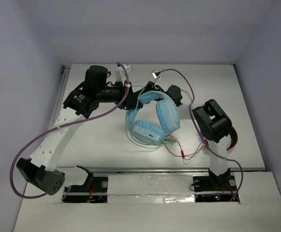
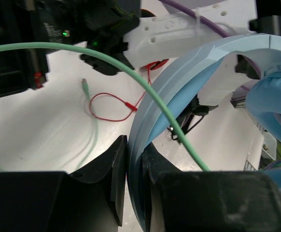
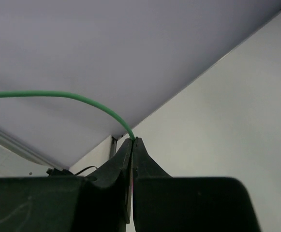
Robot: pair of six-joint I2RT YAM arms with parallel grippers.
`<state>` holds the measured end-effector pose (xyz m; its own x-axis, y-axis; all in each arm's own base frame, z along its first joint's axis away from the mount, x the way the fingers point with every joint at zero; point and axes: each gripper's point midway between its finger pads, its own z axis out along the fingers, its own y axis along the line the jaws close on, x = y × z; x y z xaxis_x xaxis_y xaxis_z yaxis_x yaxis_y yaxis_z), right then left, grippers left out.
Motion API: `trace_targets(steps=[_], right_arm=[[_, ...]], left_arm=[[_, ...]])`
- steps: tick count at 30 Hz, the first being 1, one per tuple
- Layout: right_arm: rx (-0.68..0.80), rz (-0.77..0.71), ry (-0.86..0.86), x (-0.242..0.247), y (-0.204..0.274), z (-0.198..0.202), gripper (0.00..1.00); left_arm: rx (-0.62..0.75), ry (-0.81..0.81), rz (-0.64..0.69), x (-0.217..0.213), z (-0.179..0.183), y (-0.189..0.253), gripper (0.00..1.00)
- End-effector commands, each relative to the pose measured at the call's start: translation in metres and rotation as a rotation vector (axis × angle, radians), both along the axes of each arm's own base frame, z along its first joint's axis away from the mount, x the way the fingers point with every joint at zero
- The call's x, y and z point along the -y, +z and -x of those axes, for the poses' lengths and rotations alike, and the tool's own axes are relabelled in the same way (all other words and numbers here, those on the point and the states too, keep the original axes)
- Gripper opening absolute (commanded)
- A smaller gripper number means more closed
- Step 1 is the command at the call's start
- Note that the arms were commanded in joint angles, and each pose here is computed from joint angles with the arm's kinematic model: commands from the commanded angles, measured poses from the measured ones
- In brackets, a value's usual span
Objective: Wrap the headphones
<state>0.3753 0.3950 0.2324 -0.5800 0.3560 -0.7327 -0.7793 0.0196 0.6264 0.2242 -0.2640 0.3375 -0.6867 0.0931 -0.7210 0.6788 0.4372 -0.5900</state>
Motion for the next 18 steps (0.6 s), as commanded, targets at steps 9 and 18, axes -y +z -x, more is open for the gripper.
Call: trace_targets(steps=[9, 18], right_arm=[[0.089, -0.206, -0.291, 0.132, 0.054, -0.035, 0.00], [0.125, -0.098, -0.259, 0.132, 0.053, -0.008, 0.00]], left_arm=[[0.099, 0.135, -0.092, -0.019, -0.018, 0.009, 0.00], [0.177, 0.261, -0.024, -0.021, -0.045, 0.033, 0.00]])
